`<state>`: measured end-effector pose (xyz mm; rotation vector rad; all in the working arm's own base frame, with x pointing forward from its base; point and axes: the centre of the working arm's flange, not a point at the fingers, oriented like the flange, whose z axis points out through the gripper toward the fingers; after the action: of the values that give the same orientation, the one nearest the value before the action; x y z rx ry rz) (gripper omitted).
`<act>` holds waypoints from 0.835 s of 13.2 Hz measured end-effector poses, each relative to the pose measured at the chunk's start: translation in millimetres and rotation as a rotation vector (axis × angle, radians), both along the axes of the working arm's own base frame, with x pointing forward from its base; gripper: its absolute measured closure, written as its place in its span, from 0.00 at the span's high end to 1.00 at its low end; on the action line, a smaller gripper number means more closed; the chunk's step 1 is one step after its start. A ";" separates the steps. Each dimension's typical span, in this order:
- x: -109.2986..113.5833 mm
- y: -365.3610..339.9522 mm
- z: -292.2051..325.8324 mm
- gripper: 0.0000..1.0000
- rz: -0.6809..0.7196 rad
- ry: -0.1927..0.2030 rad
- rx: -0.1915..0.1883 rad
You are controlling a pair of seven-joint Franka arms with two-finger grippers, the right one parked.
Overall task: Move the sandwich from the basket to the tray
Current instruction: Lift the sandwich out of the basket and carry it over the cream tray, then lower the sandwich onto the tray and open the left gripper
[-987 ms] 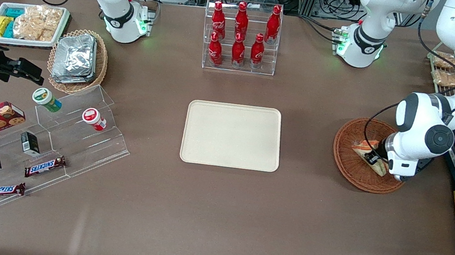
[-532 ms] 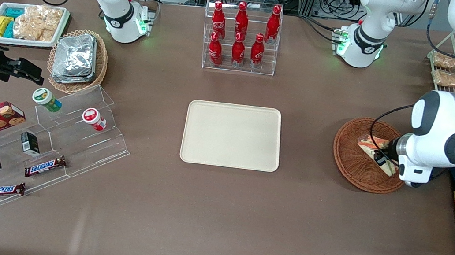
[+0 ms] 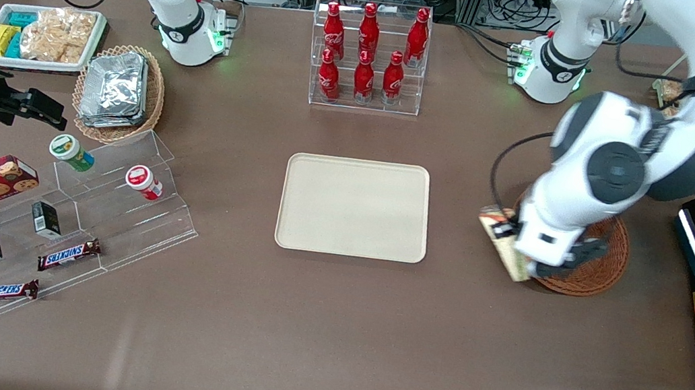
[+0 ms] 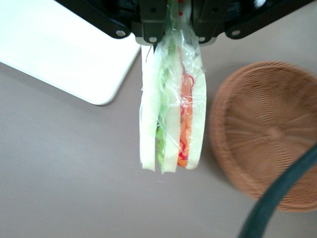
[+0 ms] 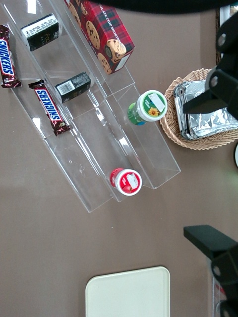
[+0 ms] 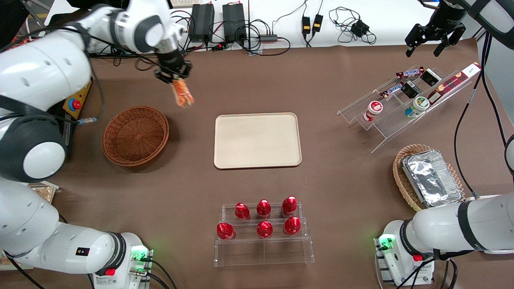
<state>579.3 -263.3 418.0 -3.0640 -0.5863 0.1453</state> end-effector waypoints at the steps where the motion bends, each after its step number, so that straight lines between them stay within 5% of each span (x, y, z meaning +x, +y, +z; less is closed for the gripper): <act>1: -4.7 -29.8 -23.3 0.19 -0.046 0.001 -0.014; 11: -77.1 -148.3 -199.7 0.19 -0.306 0.203 0.024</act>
<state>502.2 -411.6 218.3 -3.0155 -0.1058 0.4313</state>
